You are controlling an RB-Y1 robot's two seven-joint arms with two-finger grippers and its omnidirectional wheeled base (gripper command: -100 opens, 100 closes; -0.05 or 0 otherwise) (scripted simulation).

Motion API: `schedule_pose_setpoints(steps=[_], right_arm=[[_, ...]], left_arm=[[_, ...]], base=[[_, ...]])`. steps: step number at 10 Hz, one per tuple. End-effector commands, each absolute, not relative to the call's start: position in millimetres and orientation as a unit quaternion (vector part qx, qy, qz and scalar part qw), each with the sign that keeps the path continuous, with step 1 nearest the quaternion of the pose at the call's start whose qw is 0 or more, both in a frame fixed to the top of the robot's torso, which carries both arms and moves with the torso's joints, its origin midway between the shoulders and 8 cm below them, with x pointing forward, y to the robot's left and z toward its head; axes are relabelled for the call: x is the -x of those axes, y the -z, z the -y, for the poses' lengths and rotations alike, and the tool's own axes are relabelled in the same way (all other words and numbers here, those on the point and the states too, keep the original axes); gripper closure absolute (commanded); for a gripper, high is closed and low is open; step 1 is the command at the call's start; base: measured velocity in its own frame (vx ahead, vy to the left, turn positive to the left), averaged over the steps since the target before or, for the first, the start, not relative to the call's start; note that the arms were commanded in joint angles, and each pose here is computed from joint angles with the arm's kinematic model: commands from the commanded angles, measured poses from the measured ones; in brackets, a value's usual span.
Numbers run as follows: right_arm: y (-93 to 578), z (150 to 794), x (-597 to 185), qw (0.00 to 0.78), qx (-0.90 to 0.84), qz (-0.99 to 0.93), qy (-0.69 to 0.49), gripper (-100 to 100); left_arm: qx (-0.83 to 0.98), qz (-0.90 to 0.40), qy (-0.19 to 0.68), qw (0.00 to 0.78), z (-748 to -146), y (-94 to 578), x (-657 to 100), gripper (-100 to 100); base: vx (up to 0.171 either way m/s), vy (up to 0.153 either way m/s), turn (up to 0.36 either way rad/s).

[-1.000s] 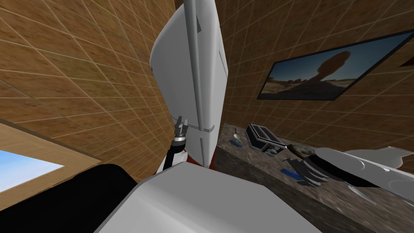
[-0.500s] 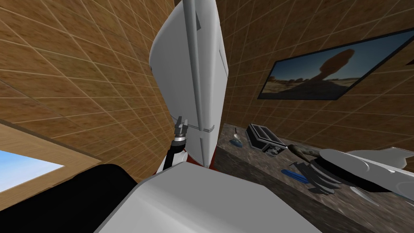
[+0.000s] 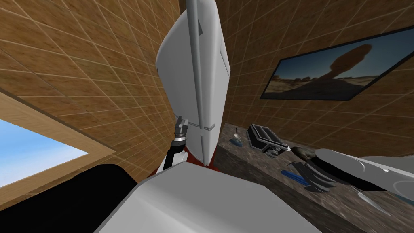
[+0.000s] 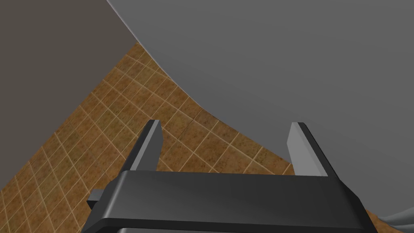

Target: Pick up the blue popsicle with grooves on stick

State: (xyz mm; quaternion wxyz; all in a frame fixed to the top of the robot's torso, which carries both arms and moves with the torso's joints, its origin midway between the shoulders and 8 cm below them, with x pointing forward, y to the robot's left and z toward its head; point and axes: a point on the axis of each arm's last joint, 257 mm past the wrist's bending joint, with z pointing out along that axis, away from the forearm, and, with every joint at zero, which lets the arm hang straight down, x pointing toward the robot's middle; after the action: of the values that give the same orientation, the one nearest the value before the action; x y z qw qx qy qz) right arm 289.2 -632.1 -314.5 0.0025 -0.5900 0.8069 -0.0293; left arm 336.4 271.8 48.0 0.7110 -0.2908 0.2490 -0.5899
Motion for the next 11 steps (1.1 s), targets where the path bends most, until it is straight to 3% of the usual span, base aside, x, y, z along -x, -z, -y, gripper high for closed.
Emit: schedule_pose_setpoints(steps=[1, 11], right_arm=[[318, 627, -290, 0.002, 0.584, -0.811, 0.031, -100], [335, 600, -281, 0.001, 0.530, -0.848, 0.025, -100]], left_arm=[[0.291, -0.249, 0.590, 0.711, -272, -48, -336, 0], [0.291, -0.249, 0.590, 0.711, -272, -48, -336, 0]], base=[[-0.073, -0.074, 0.148], [-0.069, -0.058, 0.120]])
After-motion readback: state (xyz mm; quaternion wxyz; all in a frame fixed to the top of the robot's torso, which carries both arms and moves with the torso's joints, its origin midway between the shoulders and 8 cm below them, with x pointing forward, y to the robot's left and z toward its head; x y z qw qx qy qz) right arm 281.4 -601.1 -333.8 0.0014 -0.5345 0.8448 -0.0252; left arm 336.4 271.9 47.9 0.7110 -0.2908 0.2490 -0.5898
